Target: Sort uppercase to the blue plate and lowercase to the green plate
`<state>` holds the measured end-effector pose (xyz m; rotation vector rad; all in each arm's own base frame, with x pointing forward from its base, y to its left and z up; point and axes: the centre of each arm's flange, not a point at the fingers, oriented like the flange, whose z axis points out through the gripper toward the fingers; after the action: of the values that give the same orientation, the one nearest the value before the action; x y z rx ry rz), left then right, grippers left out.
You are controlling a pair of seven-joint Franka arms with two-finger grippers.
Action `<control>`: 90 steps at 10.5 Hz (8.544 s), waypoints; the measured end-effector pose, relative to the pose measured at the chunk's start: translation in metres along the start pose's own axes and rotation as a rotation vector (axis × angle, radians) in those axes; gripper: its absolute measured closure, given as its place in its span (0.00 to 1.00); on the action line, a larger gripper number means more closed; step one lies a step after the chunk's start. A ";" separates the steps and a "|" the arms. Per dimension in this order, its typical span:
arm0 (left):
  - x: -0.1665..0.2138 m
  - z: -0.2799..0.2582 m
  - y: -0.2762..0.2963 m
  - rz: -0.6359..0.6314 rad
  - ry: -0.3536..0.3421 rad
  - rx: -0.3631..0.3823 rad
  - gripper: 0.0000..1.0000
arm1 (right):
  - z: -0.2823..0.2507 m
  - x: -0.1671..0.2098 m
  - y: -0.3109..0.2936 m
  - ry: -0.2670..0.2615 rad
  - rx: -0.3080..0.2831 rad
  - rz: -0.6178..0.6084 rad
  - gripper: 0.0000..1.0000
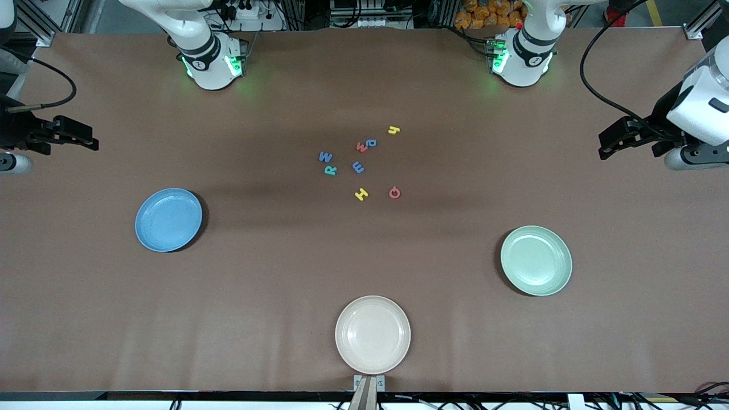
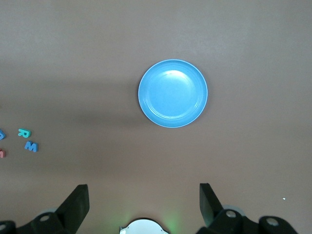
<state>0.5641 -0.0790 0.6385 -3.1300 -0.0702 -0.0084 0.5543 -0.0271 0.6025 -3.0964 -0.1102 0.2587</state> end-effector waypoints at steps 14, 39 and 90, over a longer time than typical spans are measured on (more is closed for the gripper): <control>-0.008 0.148 0.128 0.091 -0.080 -0.013 0.00 | 0.055 0.041 -0.063 -0.065 0.092 0.012 0.00; -0.032 0.288 0.197 -0.170 -0.151 0.022 0.00 | 0.417 -0.058 -0.402 -0.025 -0.044 0.194 0.00; -0.202 0.446 0.458 -0.528 -0.169 0.030 0.18 | 0.296 0.088 0.019 -0.109 0.035 0.305 0.60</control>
<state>0.3852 -0.5404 0.1869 -2.9701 -0.8779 0.2485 0.5925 -0.0315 0.2955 -3.0524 0.3618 0.4317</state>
